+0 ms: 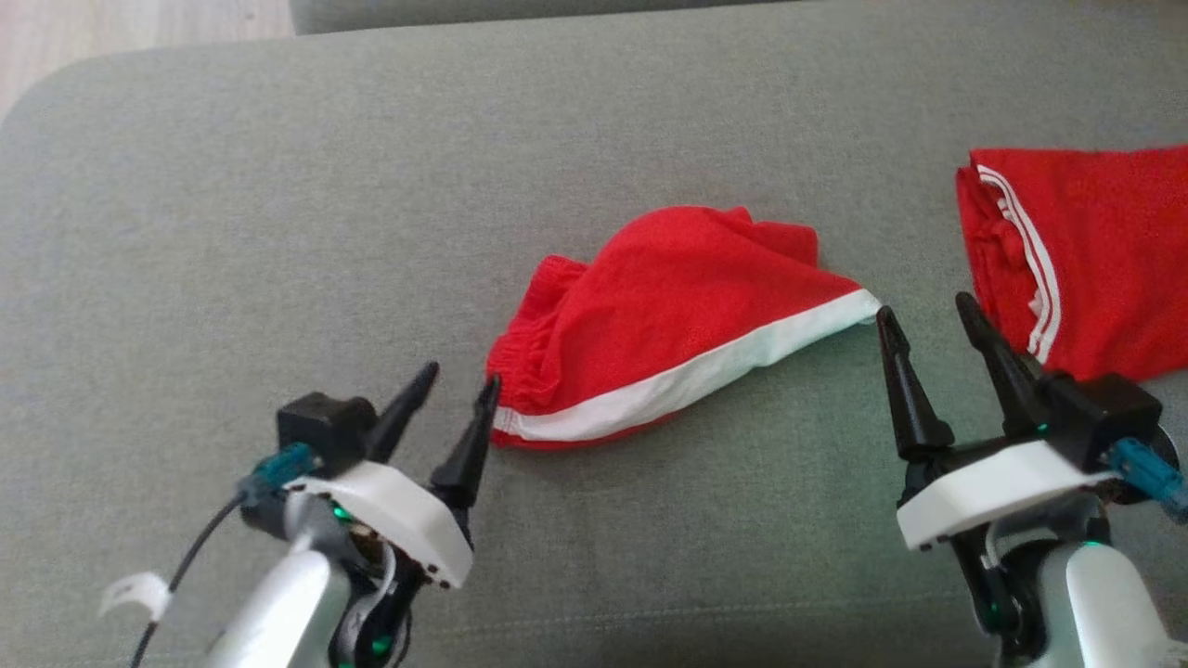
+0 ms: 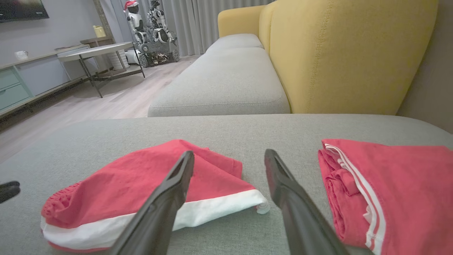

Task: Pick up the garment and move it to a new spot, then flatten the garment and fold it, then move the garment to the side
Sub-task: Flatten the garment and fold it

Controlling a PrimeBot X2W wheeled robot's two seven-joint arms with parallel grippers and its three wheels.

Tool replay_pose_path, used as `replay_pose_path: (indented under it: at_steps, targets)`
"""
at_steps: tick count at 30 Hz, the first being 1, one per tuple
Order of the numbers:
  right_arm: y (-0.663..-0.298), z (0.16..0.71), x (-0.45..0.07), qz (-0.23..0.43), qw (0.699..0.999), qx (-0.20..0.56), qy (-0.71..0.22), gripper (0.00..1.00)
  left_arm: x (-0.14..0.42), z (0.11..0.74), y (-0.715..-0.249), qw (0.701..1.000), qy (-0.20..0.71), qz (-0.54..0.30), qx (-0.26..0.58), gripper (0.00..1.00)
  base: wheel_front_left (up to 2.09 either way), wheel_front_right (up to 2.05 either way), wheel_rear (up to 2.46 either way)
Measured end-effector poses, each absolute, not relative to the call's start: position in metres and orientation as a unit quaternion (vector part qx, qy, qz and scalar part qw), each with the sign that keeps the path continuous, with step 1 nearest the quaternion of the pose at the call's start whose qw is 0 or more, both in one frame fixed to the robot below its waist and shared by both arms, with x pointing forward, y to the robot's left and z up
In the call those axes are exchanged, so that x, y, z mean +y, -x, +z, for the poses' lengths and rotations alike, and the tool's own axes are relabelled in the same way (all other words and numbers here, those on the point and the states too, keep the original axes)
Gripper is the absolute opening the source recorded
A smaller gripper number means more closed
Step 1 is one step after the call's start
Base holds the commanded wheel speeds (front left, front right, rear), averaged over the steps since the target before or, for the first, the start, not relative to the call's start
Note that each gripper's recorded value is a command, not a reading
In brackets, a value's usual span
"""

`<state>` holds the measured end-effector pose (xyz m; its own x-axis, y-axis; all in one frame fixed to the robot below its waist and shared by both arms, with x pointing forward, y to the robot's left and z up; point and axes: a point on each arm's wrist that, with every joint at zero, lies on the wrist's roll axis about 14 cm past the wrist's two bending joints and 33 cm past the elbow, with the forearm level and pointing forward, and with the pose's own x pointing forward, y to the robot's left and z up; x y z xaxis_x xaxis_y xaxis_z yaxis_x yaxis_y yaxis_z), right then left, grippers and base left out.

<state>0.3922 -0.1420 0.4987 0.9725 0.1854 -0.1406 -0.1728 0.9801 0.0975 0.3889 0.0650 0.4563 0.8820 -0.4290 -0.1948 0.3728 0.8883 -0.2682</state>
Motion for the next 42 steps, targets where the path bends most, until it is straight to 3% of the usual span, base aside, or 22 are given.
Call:
replay_pose_path:
  at_steps: [12, 13, 14, 15, 26, 39, 41, 42]
  targets:
    - [-0.392, 0.481, -0.156, 0.069, 0.991, 0.100, -0.049, 1.00, 0.040, 0.393, -0.378, 0.928, 0.139, -0.245, 0.243, 1.00, 0.00, 0.00, 0.00]
    - [-0.392, 0.480, -0.156, 0.068, 0.991, 0.101, -0.049, 1.00, 0.039, 0.392, -0.379, 0.928, 0.141, -0.245, 0.244, 0.74, 0.00, 0.00, 0.00]
    - [-0.392, 0.480, -0.157, 0.066, 0.991, 0.102, -0.049, 1.00, 0.039, 0.392, -0.379, 0.927, 0.141, -0.247, 0.244, 0.24, 0.00, 0.00, 0.00]
    - [-0.392, 0.479, -0.159, 0.063, 0.991, 0.103, -0.049, 1.00, 0.039, 0.391, -0.379, 0.927, 0.141, -0.247, 0.246, 0.00, 0.00, 0.00, 0.00]
    - [-0.415, 0.444, -0.181, 0.036, 0.985, 0.161, -0.045, 1.00, 0.043, 0.396, -0.386, 0.932, 0.141, -0.241, 0.229, 0.00, 0.00, 0.00, 0.00]
    - [-0.435, 0.371, -0.153, 0.079, 0.952, 0.295, -0.032, 1.00, 0.045, 0.398, -0.396, 0.935, 0.145, -0.241, 0.216, 0.00, 0.00, 0.00, 0.00]
    - [-0.433, 0.363, -0.149, 0.084, 0.947, 0.308, -0.034, 0.04, 0.047, 0.398, -0.396, 0.936, 0.146, -0.238, 0.213, 0.00, 0.00, 0.00, 0.00]
    - [-0.436, 0.364, -0.148, 0.085, 0.948, 0.305, -0.036, 0.00, 0.048, 0.398, -0.396, 0.937, 0.147, -0.236, 0.211, 0.00, 0.00, 0.00, 0.00]
